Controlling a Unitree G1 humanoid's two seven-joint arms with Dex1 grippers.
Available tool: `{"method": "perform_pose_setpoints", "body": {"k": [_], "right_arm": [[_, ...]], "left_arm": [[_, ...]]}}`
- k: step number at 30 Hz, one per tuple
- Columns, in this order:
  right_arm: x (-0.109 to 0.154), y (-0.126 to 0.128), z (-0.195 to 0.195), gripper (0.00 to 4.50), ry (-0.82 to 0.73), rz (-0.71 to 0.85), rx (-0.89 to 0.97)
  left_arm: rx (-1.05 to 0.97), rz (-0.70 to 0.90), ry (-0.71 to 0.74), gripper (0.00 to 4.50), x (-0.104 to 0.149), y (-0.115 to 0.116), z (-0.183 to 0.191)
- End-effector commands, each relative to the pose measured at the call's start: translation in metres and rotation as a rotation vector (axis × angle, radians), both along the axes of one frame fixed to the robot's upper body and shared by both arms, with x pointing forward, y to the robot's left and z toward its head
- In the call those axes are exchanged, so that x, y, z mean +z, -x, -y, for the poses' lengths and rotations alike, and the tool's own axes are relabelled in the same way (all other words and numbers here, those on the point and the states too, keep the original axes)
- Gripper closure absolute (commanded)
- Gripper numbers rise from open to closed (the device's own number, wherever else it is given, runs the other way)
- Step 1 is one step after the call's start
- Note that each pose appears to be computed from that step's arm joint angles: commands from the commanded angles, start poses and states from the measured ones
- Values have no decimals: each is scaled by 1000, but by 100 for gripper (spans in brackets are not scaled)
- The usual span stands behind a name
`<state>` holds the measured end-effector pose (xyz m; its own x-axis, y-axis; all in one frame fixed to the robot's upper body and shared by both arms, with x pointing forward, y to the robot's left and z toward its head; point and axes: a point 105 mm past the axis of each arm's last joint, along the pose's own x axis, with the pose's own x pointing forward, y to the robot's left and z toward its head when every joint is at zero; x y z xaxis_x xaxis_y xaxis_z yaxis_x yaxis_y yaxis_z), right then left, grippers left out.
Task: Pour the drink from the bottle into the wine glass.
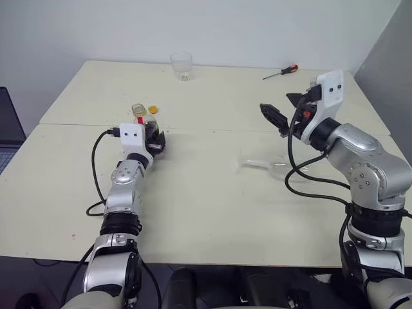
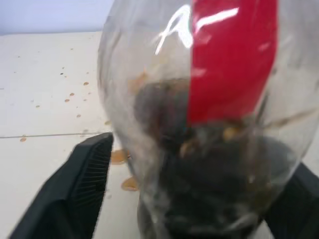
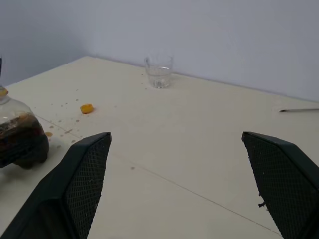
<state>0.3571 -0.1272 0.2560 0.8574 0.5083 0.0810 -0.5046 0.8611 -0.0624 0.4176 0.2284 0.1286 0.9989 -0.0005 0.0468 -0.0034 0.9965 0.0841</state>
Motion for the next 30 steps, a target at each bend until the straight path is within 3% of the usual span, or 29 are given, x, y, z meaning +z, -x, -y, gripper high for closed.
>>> {"method": "perform_pose_setpoints", "body": {"k": [1,17,30], "right_arm": [[12,6,-2,0,-3,53,19],[7,5,-2,0,0,38,35],[4,2,0,0,-3,21,46]], "left_arm": [[4,72,-14,2,21,2,-2],[-35,60,-61,2,29,29,-1],[-60,-39,-70,2,1,61,0]]}}
